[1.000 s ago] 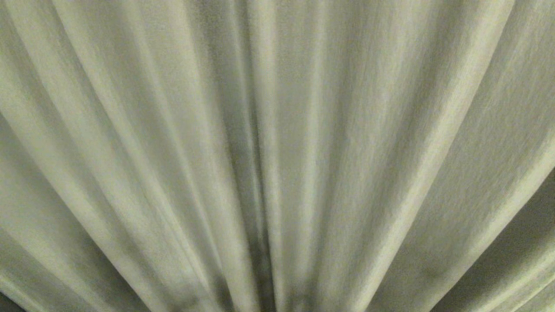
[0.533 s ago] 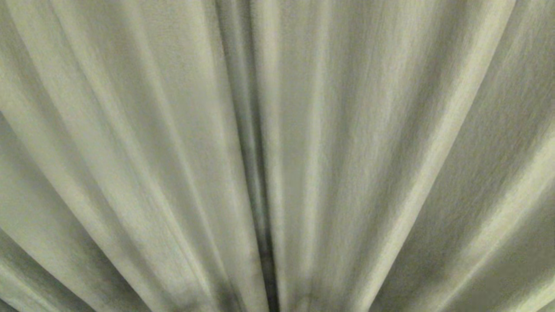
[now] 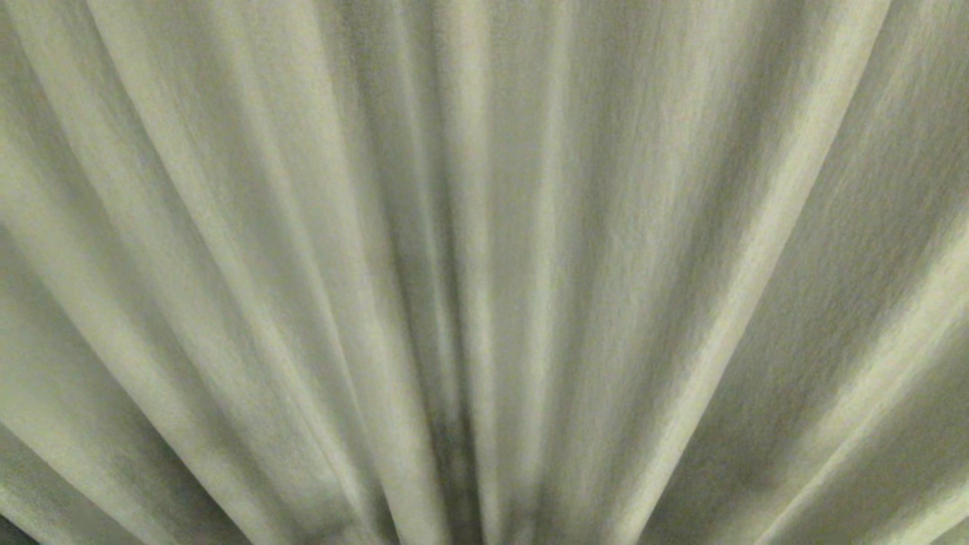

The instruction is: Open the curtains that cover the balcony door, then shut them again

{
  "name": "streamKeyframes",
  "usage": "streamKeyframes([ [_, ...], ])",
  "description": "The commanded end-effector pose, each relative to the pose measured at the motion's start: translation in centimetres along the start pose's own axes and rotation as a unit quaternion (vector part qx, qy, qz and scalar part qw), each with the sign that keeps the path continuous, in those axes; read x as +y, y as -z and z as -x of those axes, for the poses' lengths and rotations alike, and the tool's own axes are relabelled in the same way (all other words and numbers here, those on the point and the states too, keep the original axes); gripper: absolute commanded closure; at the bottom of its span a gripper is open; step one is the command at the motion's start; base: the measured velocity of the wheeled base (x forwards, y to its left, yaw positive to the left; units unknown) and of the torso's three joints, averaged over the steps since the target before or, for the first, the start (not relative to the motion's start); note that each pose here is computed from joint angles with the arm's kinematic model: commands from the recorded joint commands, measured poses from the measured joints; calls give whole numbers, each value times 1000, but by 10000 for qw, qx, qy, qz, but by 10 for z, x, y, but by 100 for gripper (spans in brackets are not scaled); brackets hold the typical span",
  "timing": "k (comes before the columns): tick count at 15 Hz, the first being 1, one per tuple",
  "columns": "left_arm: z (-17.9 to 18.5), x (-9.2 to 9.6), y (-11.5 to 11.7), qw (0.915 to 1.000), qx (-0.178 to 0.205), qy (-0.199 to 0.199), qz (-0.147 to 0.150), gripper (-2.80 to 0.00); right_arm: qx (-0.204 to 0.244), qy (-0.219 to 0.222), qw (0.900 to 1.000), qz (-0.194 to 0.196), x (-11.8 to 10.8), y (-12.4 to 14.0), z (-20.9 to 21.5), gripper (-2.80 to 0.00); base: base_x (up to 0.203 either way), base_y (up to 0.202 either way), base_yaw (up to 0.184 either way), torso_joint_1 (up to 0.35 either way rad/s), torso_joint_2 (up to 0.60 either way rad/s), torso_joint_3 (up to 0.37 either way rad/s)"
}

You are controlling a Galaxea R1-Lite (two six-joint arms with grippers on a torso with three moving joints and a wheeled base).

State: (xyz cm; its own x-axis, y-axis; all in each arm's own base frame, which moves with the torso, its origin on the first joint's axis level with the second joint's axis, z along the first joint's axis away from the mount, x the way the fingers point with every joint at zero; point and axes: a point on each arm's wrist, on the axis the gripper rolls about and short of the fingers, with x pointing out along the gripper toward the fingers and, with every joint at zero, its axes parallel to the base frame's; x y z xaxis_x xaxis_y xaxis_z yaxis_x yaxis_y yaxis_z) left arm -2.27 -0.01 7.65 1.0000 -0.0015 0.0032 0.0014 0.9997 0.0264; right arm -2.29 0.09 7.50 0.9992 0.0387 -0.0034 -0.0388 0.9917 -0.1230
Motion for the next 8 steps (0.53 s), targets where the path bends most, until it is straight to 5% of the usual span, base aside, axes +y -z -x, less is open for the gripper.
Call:
streamKeyframes([
  [1, 0, 0, 0, 10000, -15, 0, 1, 0, 6, -1, 10000, 4, 0, 0, 0, 0, 0, 0, 0, 0, 0, 0],
  [8, 0, 0, 0, 10000, -15, -1, 1, 0, 5, -6, 10000, 12, 0, 0, 0, 0, 0, 0, 0, 0, 0, 0],
])
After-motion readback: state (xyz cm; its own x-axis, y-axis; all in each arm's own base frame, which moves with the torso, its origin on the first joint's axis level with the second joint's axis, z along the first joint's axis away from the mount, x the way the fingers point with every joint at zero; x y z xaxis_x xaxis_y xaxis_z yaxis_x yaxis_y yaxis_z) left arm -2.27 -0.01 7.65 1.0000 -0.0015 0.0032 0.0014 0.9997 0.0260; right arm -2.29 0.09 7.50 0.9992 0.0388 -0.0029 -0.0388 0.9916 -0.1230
